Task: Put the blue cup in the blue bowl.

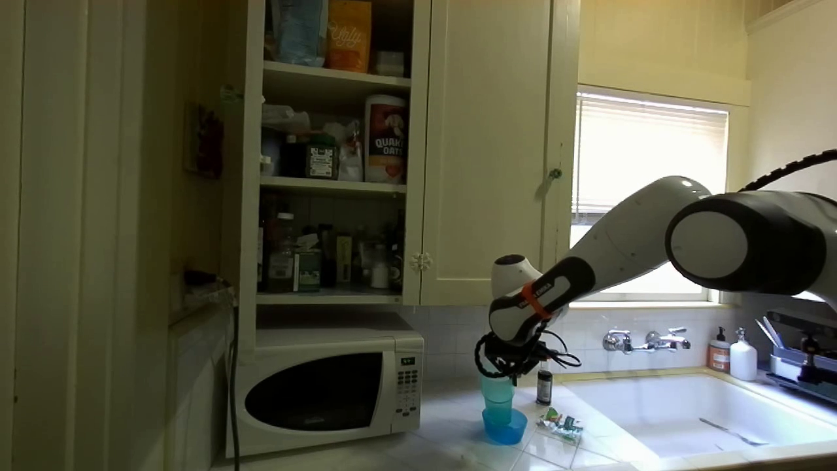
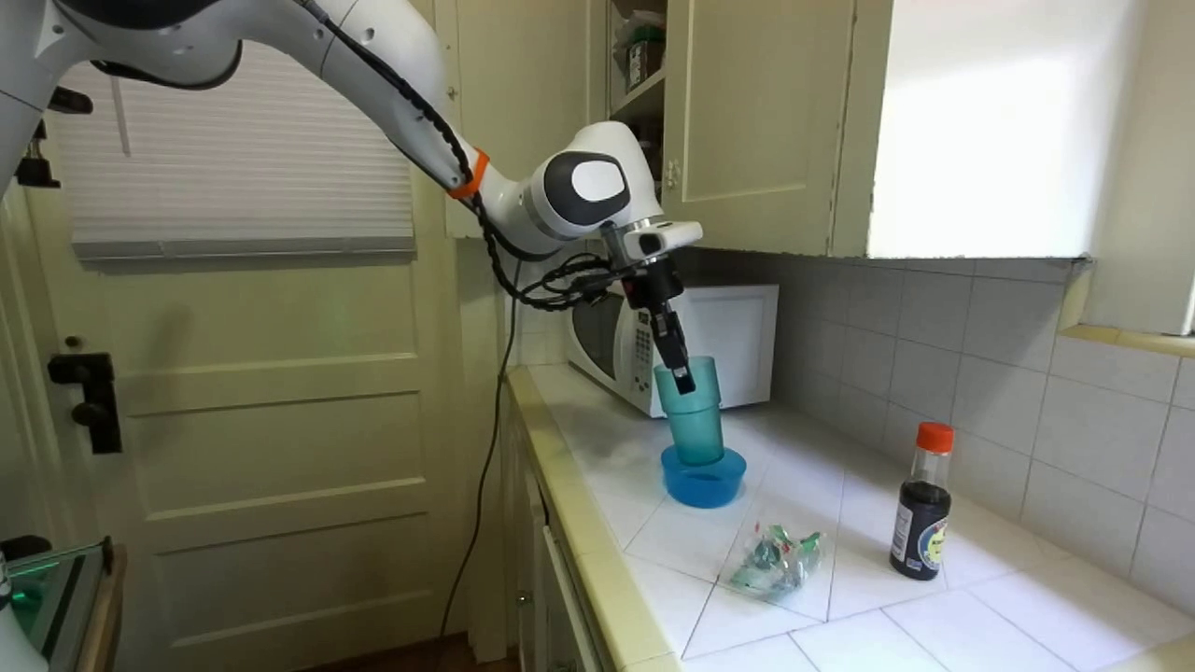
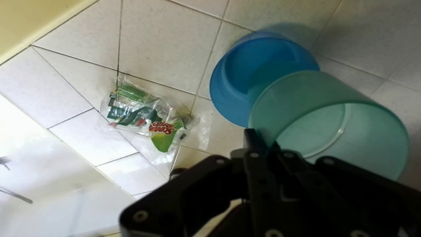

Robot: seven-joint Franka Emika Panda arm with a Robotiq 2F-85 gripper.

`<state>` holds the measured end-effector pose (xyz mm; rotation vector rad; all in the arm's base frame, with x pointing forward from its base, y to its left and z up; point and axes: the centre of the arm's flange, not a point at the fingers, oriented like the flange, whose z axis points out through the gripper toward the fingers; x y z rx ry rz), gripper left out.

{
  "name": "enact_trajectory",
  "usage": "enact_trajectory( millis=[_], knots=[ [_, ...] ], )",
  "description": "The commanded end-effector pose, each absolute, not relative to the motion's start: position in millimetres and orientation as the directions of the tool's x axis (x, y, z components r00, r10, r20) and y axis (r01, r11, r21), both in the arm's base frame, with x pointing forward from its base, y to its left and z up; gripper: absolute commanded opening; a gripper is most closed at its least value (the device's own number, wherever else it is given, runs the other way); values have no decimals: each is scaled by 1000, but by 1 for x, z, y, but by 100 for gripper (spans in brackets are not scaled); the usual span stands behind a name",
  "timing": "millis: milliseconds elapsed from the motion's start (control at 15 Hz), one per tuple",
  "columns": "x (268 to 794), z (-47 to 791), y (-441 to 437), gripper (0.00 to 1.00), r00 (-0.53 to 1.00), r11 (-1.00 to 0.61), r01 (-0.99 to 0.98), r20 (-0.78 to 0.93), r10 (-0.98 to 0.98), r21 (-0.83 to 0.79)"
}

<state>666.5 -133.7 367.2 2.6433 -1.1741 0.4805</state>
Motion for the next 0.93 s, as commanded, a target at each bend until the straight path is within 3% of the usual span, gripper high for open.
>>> enact_trajectory(
  millis=[0, 867],
  knots=[
    [665, 351, -135, 1, 616, -647, -762, 344, -709, 32],
    [655, 356, -142, 1, 518, -524, -851, 128, -846, -21]
  ],
)
